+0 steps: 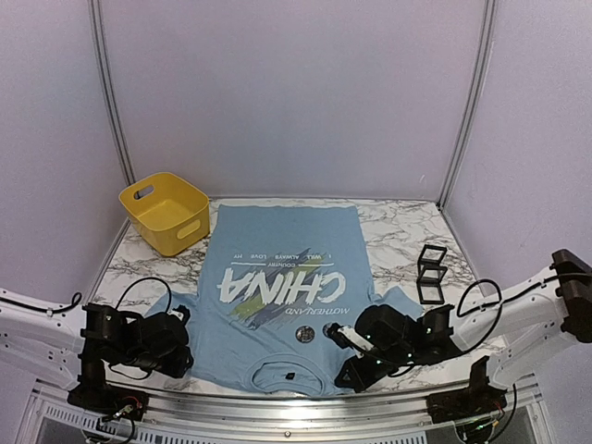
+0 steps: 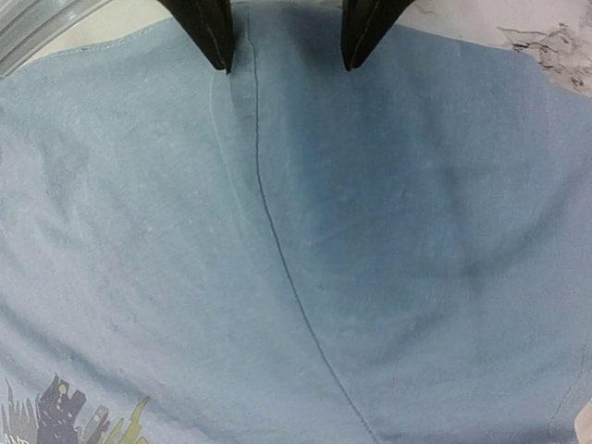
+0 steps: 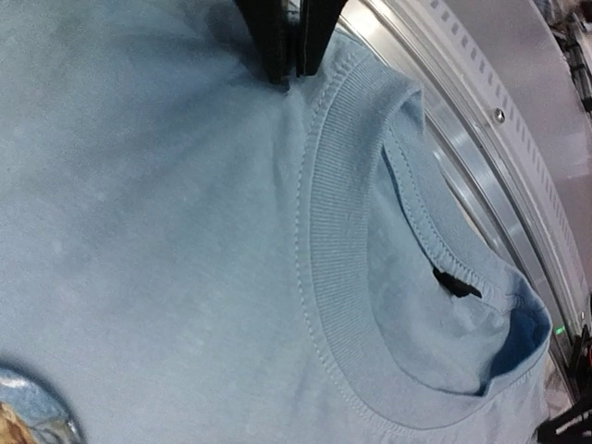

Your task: Pin the brooch onto the clothing

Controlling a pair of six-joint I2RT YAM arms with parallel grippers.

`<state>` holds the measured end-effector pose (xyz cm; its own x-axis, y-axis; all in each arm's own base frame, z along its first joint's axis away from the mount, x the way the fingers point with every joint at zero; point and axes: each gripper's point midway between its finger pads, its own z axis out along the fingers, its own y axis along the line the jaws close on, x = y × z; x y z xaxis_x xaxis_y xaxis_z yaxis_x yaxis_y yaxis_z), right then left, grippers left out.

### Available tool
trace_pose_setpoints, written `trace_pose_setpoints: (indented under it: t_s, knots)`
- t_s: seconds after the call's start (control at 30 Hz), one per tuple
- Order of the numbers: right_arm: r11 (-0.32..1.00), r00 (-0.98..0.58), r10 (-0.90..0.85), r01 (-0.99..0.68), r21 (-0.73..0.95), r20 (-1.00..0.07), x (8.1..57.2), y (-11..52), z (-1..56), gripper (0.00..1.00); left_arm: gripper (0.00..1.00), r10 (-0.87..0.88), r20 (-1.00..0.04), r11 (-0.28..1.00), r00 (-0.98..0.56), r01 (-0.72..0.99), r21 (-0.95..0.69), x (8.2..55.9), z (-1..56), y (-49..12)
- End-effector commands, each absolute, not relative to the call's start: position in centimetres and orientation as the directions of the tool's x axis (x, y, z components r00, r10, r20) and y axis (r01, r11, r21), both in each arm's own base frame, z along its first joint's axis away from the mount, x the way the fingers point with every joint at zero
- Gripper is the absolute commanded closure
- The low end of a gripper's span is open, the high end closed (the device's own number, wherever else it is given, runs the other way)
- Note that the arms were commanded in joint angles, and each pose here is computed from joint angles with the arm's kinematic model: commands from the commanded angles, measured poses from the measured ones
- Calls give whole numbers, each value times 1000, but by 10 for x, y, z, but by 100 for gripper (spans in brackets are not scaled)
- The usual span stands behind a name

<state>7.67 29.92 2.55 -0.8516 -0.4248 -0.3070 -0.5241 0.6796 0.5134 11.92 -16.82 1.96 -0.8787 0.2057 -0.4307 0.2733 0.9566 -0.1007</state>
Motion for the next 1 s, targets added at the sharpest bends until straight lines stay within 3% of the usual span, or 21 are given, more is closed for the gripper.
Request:
trace_pose_setpoints:
  t_s: [0.0,0.1,0.17,0.23,0.37,0.43,0.6,0.7,0.83,0.97]
  knots:
    - [678,-815,-432,-576,456,-387,102,300,60,89,52,262,-560,939,-786,340,-39,145,64,-186]
    - [769,-789,-283,-526,362,-545,181,280,99,63,42,259,-710,941,-655,337,32,185,113,-191]
    - [839,-746,-173,-454,301,-644,237,255,122,38,36,200,-773,958,-602,285,26,218,136,-188]
    - [890,-655,-78,-386,244,-751,285,226,150,26,28,120,-815,978,-567,207,0,250,153,-174]
    - [947,-453,110,-223,232,-885,356,149,205,23,8,-49,-898,998,-437,12,-60,301,182,-131]
    - [967,-357,157,-136,217,-921,375,107,226,23,3,-141,-935,990,-325,-59,-128,318,196,-109]
    - [993,-189,114,25,111,-975,382,34,257,17,1,-203,-974,928,-100,-339,-158,326,207,-35]
    - [989,-102,78,136,64,-992,371,6,255,3,1,-135,-990,923,-37,-369,-112,328,206,-18]
    - [969,-54,85,237,70,-995,359,-14,242,1,1,-70,-995,887,-67,-460,-32,326,190,0]
    - [958,-5,118,265,112,-993,350,-20,229,1,1,-36,-999,915,-37,-402,-19,331,195,-8]
